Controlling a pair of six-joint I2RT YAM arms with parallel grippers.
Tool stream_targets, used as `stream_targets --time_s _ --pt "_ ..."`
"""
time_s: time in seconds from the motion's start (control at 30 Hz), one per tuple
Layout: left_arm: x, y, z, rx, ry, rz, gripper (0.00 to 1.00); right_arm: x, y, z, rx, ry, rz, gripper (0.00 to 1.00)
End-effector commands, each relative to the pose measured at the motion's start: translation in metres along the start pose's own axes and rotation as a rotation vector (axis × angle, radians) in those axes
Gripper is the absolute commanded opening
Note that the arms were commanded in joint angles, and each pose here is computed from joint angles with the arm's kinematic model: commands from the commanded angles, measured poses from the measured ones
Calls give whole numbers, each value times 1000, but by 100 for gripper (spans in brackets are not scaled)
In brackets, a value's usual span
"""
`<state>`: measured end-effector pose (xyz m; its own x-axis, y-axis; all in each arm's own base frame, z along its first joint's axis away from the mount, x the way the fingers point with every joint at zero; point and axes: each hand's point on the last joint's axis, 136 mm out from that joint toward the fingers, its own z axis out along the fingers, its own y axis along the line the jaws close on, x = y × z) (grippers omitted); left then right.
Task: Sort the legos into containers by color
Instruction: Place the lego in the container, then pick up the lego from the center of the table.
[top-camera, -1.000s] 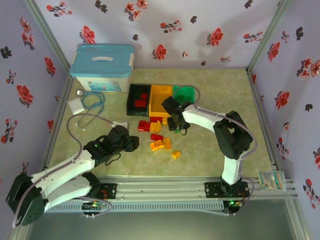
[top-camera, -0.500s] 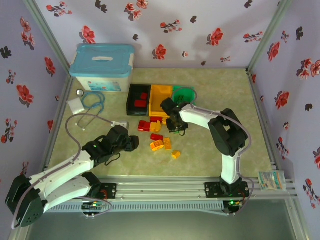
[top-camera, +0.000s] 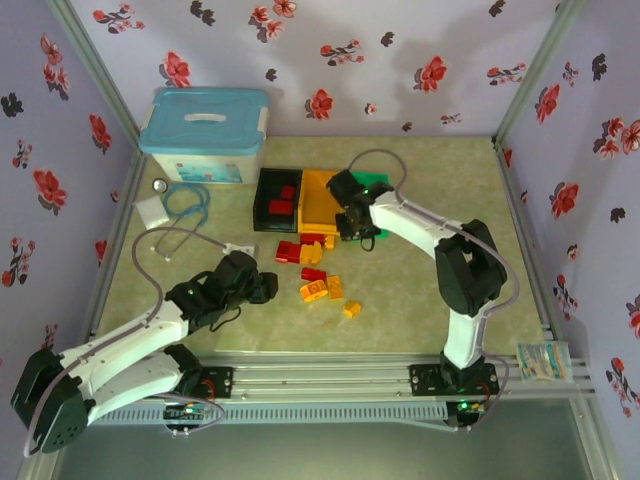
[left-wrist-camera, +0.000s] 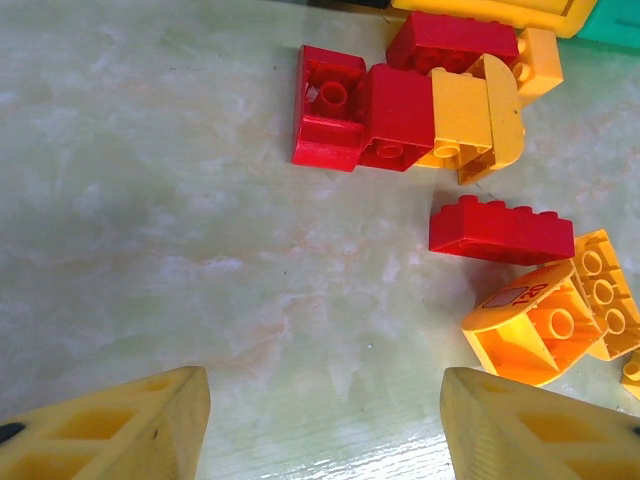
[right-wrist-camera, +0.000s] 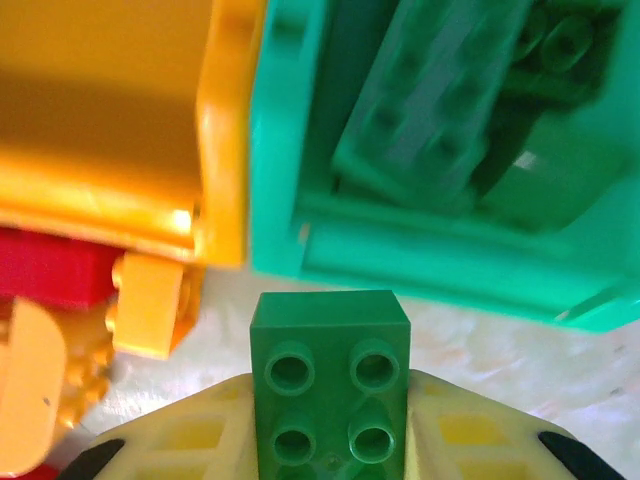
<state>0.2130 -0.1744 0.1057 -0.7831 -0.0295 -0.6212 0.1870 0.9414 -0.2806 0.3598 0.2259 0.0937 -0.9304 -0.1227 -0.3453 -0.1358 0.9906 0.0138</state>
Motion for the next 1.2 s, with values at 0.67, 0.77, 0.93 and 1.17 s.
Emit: stream_targets --time_s 0.67,0.77,0.93,1.17 --pt "-19 -7 -9 -5 -18 46 66 -39 -28 -39 -133 -145 150 85" --pt "-24 -7 -2 -16 6 37 68 -20 -26 -41 -144 -148 138 85" --pt "-32 -8 15 -33 60 48 69 8 -26 -42 -175 -144 150 84" --pt "-37 -3 45 -98 151 97 70 38 -32 -40 -202 -146 196 83"
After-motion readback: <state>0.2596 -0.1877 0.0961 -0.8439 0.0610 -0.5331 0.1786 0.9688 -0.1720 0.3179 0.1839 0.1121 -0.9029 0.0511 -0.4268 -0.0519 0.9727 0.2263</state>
